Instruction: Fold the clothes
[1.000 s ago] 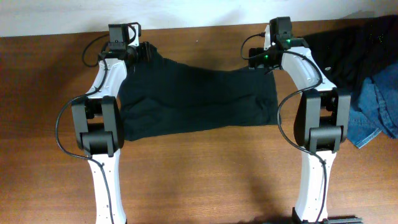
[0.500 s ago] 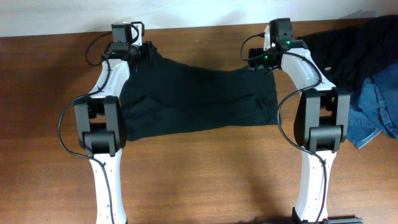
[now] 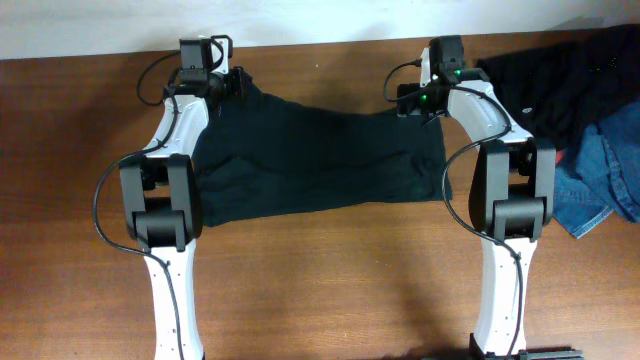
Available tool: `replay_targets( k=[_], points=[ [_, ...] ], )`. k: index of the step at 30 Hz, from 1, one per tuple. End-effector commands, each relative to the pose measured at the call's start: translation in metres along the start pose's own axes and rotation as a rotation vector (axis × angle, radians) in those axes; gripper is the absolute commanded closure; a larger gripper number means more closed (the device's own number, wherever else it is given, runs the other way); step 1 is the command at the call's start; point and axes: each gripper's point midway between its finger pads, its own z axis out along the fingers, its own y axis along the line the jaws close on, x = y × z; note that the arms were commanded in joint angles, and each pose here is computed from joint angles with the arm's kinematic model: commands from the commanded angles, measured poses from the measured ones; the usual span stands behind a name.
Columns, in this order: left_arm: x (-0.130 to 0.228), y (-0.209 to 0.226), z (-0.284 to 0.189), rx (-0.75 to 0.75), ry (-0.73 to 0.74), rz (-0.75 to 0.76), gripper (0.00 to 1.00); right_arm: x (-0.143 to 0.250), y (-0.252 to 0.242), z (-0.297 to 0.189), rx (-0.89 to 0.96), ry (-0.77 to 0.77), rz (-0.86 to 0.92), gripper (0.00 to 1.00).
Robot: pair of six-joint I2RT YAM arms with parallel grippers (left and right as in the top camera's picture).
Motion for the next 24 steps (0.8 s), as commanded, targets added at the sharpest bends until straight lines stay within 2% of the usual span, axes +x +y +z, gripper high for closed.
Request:
replay_targets(
  k=[1, 7, 13, 16, 21, 23, 24],
  points=[
    [0.005, 0.001, 0.007, 0.002, 0.01, 0.015, 0.51, 0.026, 0.005, 0.019, -0.015, 0.076, 0.007, 0.14],
    [0.005, 0.002, 0.007, -0.004, 0.01, 0.015, 0.61, 0.028, 0.005, 0.019, -0.014, 0.086, 0.008, 0.18],
    [0.016, 0.01, 0.015, -0.036, 0.028, 0.011, 0.61, 0.028, 0.005, 0.019, -0.014, 0.086, 0.008, 0.2],
    [0.028, 0.012, 0.023, -0.037, 0.05, 0.006, 0.5, 0.029, 0.005, 0.019, -0.014, 0.087, 0.008, 0.2],
    [0.028, 0.013, 0.026, -0.036, 0.043, 0.008, 0.5, 0.029, 0.005, 0.019, -0.013, 0.09, 0.008, 0.2],
    [0.028, 0.013, 0.026, -0.036, 0.04, 0.008, 0.51, 0.029, 0.005, 0.019, -0.013, 0.09, 0.008, 0.21],
    [0.028, 0.013, 0.026, -0.036, 0.041, 0.008, 0.55, 0.029, 0.005, 0.019, -0.013, 0.09, 0.008, 0.23]
  ],
)
